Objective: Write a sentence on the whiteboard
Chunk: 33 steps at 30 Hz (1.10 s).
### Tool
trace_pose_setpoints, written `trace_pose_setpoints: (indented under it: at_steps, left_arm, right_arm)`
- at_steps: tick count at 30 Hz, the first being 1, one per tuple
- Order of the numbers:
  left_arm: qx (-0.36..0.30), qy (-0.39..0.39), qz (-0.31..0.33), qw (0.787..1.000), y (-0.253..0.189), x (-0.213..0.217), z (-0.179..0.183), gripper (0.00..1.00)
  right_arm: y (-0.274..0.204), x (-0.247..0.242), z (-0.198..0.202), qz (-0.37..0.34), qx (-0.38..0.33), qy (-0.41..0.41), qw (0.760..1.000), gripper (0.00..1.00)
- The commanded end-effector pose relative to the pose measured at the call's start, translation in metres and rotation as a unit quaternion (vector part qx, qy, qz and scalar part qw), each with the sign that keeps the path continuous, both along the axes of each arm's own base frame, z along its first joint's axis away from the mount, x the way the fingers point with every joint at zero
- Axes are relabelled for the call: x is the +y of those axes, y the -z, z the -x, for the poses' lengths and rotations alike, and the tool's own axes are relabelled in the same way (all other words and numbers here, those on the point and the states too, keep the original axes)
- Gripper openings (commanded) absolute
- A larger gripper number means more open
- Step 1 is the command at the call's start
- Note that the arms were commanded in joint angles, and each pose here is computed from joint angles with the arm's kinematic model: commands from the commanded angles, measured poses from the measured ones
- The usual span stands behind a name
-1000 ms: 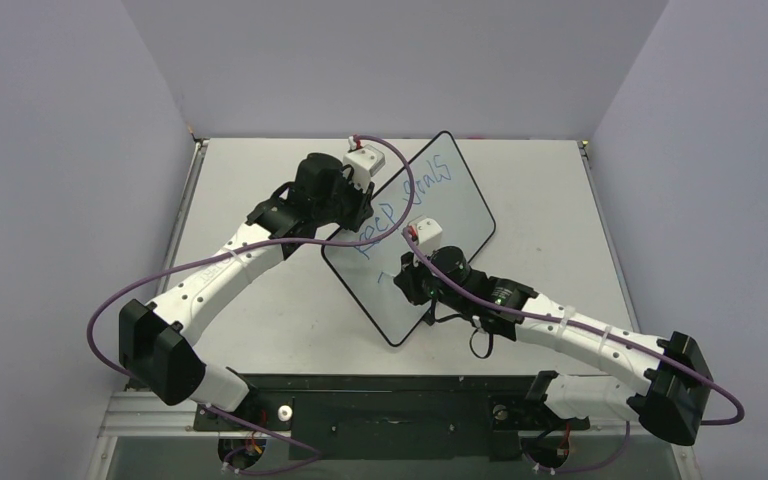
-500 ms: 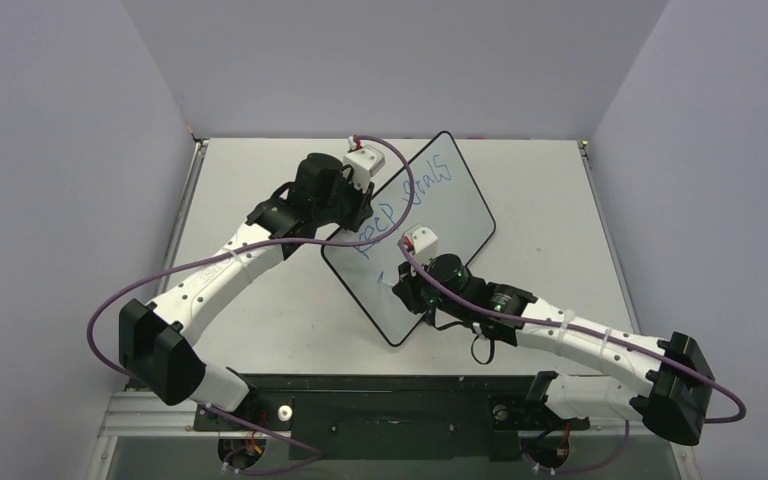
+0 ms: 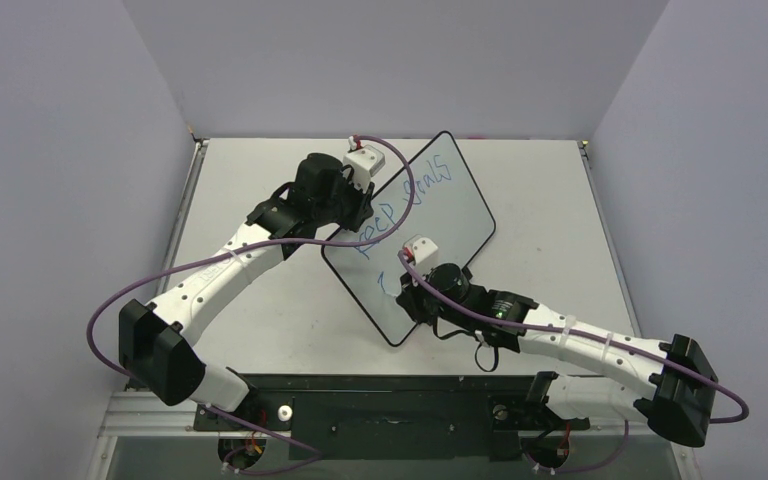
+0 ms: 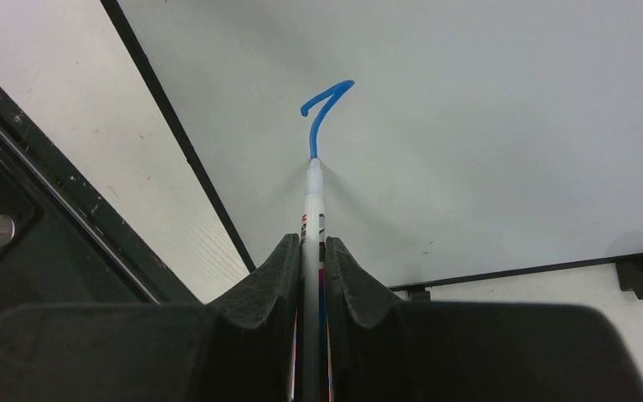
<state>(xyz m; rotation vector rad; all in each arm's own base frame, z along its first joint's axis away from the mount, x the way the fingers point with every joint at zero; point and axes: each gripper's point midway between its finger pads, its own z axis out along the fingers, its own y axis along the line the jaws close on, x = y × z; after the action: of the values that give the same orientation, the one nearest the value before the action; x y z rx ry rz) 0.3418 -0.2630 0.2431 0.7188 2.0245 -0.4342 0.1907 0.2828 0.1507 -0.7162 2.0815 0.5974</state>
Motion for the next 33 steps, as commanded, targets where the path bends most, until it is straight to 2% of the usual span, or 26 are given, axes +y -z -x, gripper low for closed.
trace_pose_setpoints:
  at_steps: [1,11,20,33]
  left_arm:
    - [0.059,0.057,-0.049,0.995,0.037,-0.004,0.037,0.0]
    - [0.059,0.059,-0.048,0.995,0.036,-0.004,0.039,0.0]
    - [0.058,0.06,-0.047,0.995,0.035,-0.004,0.039,0.0]
    - [0.057,0.06,-0.048,0.995,0.035,-0.004,0.04,0.0]
  right_arm:
    - [0.004,-0.01,-0.006,0.021,-0.011,0.029,0.999,0.0]
    - [-0.026,-0.009,-0.022,0.011,-0.048,0.055,0.997,0.0]
    - [-0.066,-0.017,-0.029,-0.064,-0.086,0.086,0.991,0.0]
    - [-0.054,-0.001,-0.036,-0.069,-0.062,0.068,0.993,0.0]
